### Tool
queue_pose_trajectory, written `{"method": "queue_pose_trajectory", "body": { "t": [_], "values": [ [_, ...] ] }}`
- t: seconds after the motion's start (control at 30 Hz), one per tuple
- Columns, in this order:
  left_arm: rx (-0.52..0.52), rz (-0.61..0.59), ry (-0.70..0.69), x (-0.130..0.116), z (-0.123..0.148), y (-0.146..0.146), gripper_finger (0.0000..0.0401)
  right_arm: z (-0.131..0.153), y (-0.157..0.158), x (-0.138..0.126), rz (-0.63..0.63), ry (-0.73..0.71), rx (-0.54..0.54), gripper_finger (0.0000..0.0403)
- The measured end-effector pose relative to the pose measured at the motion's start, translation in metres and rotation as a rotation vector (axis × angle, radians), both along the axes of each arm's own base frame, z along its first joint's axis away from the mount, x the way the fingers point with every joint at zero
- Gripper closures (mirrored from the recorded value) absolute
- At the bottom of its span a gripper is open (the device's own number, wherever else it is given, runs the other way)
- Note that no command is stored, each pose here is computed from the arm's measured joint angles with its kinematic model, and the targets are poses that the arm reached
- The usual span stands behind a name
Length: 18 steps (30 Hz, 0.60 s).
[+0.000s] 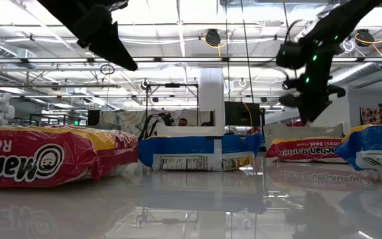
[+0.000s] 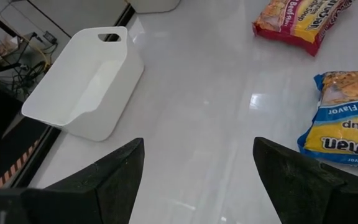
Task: Sort Maruchan noodles
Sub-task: Put the orange noodle pack into the gray bin
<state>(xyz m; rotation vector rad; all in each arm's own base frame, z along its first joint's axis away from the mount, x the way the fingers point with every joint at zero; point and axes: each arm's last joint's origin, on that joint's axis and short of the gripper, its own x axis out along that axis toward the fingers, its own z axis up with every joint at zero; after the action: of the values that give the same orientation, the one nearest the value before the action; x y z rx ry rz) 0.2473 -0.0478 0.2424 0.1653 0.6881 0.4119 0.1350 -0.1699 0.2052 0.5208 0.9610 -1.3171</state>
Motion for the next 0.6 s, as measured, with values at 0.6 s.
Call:
{"method": "queue_pose_trajectory", "body": {
  "t": [0.6],
  "values": [
    [-0.054, -0.002, -0.008, -0.001, -0.001, -0.003, 0.0096, 0.048, 0.121, -0.022, 0.246, -0.361, 0.299, 0.0261]
  ]
}}
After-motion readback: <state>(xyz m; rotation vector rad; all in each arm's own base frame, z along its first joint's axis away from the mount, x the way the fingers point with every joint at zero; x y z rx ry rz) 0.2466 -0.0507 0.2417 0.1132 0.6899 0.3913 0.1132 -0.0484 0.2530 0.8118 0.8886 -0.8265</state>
